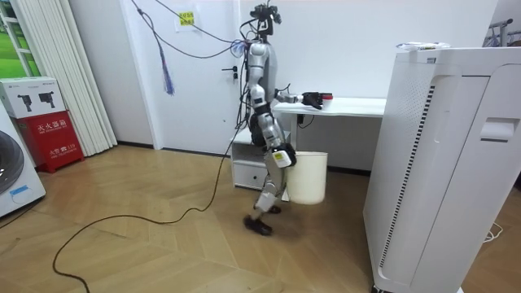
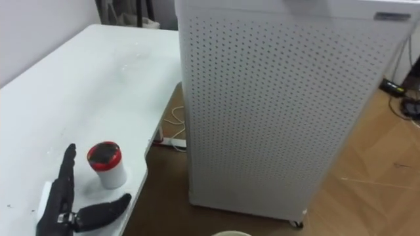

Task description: Pick garbage

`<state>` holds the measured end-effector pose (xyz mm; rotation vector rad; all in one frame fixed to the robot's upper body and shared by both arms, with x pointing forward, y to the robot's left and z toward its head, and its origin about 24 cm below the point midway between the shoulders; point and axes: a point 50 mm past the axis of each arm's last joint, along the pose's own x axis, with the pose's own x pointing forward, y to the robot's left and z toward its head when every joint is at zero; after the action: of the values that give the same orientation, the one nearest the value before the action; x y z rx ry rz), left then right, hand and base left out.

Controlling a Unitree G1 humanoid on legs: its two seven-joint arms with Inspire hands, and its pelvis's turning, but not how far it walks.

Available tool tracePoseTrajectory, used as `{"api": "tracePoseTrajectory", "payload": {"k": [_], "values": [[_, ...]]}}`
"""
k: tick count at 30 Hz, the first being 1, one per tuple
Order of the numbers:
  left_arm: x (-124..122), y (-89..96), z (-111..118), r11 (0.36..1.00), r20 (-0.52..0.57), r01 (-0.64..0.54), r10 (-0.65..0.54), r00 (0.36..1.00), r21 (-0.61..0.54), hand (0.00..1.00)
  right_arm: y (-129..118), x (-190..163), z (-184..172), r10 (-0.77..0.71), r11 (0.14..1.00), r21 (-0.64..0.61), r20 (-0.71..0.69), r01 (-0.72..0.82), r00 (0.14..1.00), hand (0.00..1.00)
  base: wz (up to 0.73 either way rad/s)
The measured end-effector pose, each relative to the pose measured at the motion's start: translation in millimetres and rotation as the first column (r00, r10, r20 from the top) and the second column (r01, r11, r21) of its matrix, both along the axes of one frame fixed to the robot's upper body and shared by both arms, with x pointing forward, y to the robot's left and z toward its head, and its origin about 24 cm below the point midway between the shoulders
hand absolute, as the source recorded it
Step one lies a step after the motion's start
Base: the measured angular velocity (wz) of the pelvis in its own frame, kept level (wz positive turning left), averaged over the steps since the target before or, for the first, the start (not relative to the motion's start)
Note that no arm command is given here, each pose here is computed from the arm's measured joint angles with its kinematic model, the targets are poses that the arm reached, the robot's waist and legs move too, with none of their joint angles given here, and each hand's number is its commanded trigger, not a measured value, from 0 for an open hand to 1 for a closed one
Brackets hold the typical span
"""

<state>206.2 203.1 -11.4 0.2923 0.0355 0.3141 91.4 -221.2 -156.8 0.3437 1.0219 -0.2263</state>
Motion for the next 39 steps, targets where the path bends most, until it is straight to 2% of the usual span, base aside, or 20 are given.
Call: {"api": "tracePoseTrajectory", "payload": {"k": [4,11,19,28,32,39], "values": [[1,0.3,3,1.000,0.014,-0.012,0.012,1.000,0.009,0.00,-1,-4,-1,0.047,0.999,-0.022,-0.014,-0.047,0.999,1.00,0.42],[0,0.7,16,0.995,0.064,-0.003,-0.004,0.998,0.104,0.00,0,-1,0,0.139,0.990,-0.017,-0.007,-0.139,0.990,1.00,0.01],[-4,3.6,20,0.986,0.072,0.005,-0.018,0.997,0.167,0.00,4,-1,-1,0.172,0.985,0.007,-0.004,-0.172,0.985,1.00,0.01],[-4,3.9,19,0.990,0.073,-0.006,-0.004,0.997,0.143,0.00,10,1,-1,0.245,0.970,0.009,-0.007,-0.245,0.970,1.00,0.15],[-2,-7.7,7,0.995,0.038,0.029,-0.033,0.999,0.097,0.00,9,-6,-4,0.229,0.974,0.009,-0.037,-0.228,0.973,1.00,0.29],[-5,1.2,-5,0.999,-0.019,-0.008,0.009,1.000,0.034,0.00,9,-6,-2,0.233,0.973,0.010,-0.024,-0.232,0.972,1.00,-0.22]]}}
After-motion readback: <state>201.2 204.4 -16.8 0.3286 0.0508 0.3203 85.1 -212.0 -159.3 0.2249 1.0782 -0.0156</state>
